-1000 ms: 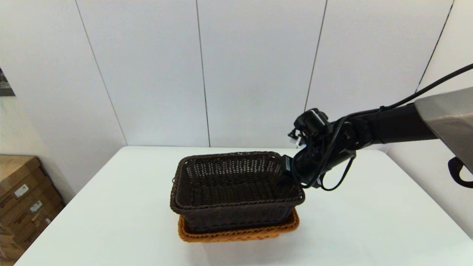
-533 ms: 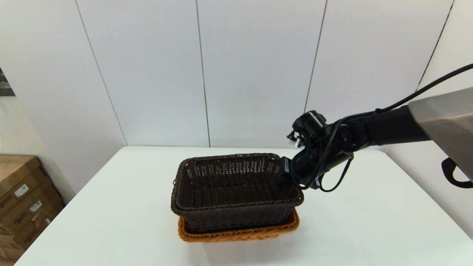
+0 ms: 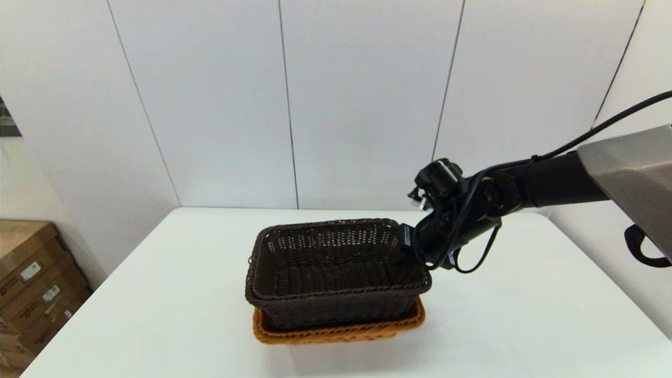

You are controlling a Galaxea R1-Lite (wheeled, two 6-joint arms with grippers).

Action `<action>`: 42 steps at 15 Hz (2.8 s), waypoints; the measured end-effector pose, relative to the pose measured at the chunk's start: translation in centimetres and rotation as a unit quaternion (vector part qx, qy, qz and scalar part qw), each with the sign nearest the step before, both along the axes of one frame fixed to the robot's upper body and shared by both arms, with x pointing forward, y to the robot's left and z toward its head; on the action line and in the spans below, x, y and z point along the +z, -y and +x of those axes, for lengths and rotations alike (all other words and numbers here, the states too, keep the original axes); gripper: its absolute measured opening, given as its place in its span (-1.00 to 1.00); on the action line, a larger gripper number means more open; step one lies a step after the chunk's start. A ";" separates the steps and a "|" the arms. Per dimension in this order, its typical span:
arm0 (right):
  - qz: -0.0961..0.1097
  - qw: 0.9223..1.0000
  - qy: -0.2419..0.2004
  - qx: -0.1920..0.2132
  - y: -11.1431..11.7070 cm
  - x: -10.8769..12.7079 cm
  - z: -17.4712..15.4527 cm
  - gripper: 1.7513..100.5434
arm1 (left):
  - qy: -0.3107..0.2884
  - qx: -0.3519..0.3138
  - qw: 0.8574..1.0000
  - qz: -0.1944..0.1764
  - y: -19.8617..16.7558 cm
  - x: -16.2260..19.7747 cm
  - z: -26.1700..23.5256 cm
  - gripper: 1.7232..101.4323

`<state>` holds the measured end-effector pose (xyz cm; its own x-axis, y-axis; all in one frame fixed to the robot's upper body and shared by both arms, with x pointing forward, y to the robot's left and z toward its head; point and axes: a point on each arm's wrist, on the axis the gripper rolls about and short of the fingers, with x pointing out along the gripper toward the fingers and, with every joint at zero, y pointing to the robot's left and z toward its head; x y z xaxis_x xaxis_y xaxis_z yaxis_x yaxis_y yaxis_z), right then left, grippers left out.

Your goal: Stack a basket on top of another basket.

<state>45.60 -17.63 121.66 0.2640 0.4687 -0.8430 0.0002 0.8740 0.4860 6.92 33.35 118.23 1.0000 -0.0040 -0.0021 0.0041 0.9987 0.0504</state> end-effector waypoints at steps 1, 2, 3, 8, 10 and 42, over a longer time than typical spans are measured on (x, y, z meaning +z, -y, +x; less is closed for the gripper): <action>0.000 1.000 0.000 0.000 0.0 0.0 0.0 -0.67 | 0.000 0.000 1.000 0.000 0.0 0.0 0.0 0.93; 0.000 1.000 0.001 0.000 0.0 0.1 0.0 -0.48 | 0.000 0.000 1.000 0.000 0.0 0.0 0.0 0.93; 0.001 1.000 0.002 -0.001 0.0 0.1 0.0 -0.30 | 0.000 0.000 1.000 0.000 0.0 0.0 0.0 0.93; 0.002 1.000 0.003 -0.004 0.1 0.4 -0.1 0.29 | 0.000 0.000 1.000 0.000 0.0 0.0 0.0 0.93; 0.004 1.000 0.009 -0.007 0.4 0.9 -0.1 0.44 | 0.000 0.000 1.000 0.000 0.0 0.0 0.0 0.93; -0.257 0.861 0.431 -0.082 16.1 1.2 -39.7 0.93 | 0.000 0.000 1.000 0.000 0.0 0.0 0.0 0.93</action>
